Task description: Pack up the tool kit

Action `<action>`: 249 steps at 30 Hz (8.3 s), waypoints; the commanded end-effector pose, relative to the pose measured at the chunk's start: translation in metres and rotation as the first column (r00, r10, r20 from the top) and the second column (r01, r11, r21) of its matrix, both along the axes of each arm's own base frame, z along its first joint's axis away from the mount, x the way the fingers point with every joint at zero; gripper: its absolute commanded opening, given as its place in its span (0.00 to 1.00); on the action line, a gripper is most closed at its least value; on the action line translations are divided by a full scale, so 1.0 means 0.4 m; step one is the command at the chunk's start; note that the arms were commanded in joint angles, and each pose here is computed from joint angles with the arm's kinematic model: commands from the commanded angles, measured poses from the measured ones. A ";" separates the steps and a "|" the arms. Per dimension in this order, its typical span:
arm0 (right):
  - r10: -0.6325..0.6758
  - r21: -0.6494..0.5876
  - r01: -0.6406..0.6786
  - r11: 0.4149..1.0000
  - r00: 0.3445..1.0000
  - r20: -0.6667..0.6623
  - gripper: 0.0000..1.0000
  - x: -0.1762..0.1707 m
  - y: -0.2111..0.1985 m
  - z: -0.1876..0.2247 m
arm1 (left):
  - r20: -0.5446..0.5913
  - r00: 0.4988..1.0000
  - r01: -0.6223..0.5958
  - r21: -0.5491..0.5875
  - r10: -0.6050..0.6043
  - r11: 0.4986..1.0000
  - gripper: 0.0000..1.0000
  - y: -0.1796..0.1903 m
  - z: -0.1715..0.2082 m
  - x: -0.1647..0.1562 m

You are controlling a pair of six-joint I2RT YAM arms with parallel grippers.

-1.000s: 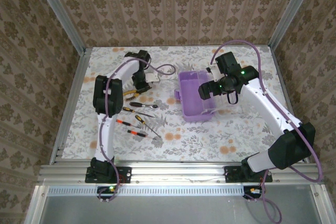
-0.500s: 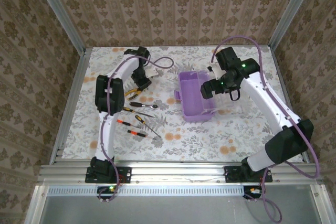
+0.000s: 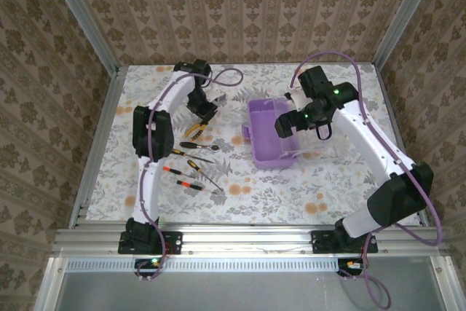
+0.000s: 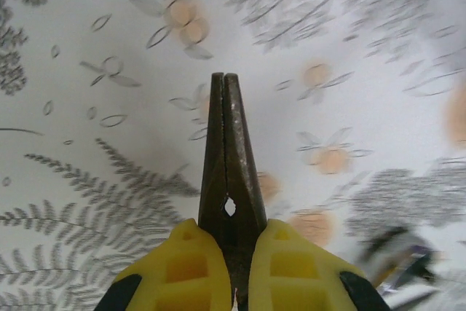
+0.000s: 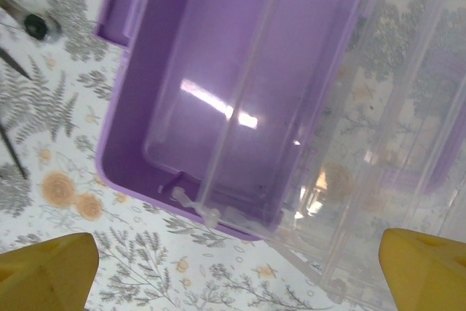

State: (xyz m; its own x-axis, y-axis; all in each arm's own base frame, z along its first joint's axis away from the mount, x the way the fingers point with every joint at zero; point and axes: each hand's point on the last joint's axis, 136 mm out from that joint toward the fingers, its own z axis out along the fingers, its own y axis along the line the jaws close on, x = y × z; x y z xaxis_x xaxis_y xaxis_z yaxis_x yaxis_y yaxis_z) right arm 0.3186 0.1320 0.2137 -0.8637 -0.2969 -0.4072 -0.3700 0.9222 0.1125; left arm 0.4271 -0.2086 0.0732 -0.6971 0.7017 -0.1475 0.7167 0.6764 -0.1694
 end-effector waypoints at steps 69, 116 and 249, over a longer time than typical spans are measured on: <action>-0.162 0.044 0.160 0.986 0.986 0.043 0.00 0.073 0.187 -0.120 | 0.297 0.681 -0.634 -0.218 0.669 0.742 1.00 0.219 0.354 -0.127; -0.127 -0.013 0.132 0.991 0.976 0.174 0.80 0.071 0.181 0.008 | 0.317 0.948 -0.079 0.153 0.027 0.985 0.97 0.141 0.138 -0.201; -0.156 -0.180 0.183 0.966 0.975 0.156 0.00 0.042 -0.041 0.007 | 0.165 0.845 -0.461 -0.258 0.509 0.849 1.00 0.114 0.356 -0.193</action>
State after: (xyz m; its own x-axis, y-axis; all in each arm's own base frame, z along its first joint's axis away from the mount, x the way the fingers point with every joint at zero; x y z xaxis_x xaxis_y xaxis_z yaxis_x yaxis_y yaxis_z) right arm 0.3359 0.1375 0.2306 -0.8225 -0.1848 -0.5380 -0.2339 0.9720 0.0237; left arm 0.3749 -0.2000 0.2241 -0.8599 0.1333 -0.4927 0.3459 0.8620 -0.3705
